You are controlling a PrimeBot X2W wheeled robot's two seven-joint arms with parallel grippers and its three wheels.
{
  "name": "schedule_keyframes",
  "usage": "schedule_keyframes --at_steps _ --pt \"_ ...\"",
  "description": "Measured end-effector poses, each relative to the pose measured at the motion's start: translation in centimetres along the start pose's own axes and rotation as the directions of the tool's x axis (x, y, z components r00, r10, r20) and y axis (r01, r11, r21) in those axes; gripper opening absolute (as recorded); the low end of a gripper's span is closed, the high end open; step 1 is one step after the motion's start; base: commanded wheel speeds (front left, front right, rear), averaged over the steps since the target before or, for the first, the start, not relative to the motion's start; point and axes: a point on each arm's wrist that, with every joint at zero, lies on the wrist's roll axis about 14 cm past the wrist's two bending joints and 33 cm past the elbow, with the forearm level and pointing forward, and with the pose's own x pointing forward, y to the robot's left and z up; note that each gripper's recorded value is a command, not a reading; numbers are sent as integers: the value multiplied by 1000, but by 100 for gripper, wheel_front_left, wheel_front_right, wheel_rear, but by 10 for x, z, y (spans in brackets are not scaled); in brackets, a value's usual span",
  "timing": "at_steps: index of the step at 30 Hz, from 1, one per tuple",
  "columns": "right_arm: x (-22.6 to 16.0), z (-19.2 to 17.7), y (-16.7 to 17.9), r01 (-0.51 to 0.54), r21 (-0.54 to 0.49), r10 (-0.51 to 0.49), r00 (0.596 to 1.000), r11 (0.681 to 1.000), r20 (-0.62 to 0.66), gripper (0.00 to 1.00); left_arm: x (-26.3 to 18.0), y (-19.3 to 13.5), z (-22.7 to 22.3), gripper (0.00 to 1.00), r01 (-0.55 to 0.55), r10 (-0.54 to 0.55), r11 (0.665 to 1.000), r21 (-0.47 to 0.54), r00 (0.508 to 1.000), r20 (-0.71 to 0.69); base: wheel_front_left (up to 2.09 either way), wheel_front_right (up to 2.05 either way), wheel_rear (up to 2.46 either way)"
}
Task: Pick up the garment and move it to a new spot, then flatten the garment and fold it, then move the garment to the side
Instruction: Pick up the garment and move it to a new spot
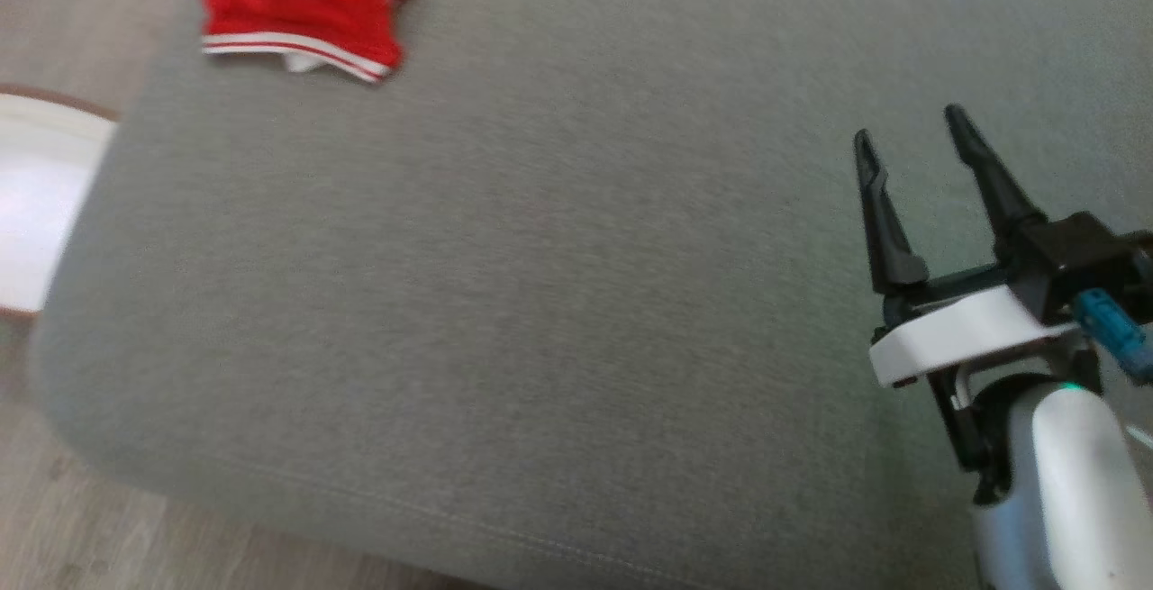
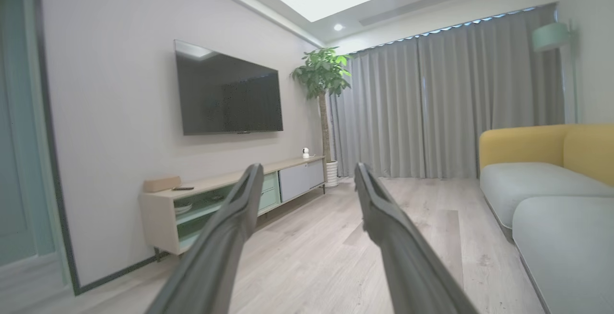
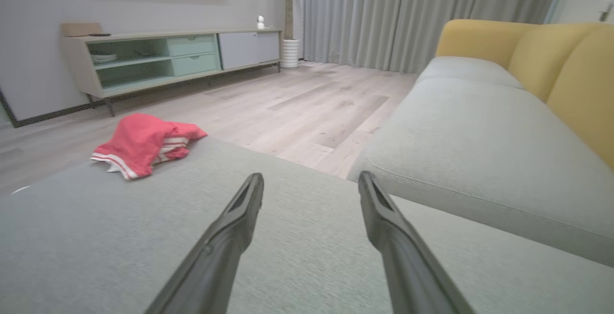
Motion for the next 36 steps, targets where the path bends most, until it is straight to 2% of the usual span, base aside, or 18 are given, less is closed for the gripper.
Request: schedule_keyframes --at_steps 3,6,10,15,20,22,23,24,25,26,36 --pt "-4 -15 -27 68 -18 -68 997 998 -44 100 37 -25 -22 100 43 -42 999 28 998 -36 0 0 0" --pt "-9 -32 -48 121 -30 -124 988 992 -88 100 59 -55 -82 100 85 -83 996 4 978 -190 0 0 0" --pt "-16 -53 -76 188 -43 -193 971 981 -139 100 58 -111 -179 100 139 -154 988 -67 898 -411 0 0 0" --pt "-18 -83 -95 227 -42 -231 953 973 -197 100 39 -170 -269 100 208 -232 972 -108 779 -583 0 0 0" --pt "-19 -102 -104 246 -40 -248 940 969 -234 100 -3 -180 -342 100 163 -217 976 -146 636 -740 0 0 0" --pt "-20 -105 -107 251 -40 -253 938 967 -238 100 -12 -180 -354 100 162 -220 975 -152 603 -767 0 0 0" --pt "-20 -106 -107 252 -40 -254 937 967 -240 100 -15 -179 -357 89 163 -222 974 -155 592 -775 0 0 0" --pt "-20 -106 -107 253 -40 -255 937 967 -238 100 -18 -177 -359 43 164 -224 974 -157 582 -782 0 0 0" --pt "-20 -106 -107 254 -40 -256 937 966 -237 100 -20 -175 -360 15 162 -224 974 -158 580 -783 0 0 0" --pt "-20 -106 -108 255 -41 -257 937 966 -236 100 -22 -174 -360 0 163 -225 974 -159 582 -782 0 0 0" --pt "-24 -82 -103 253 -34 -255 950 967 -180 100 -2 -171 -318 0 182 -254 967 -177 668 -700 0 0 0"
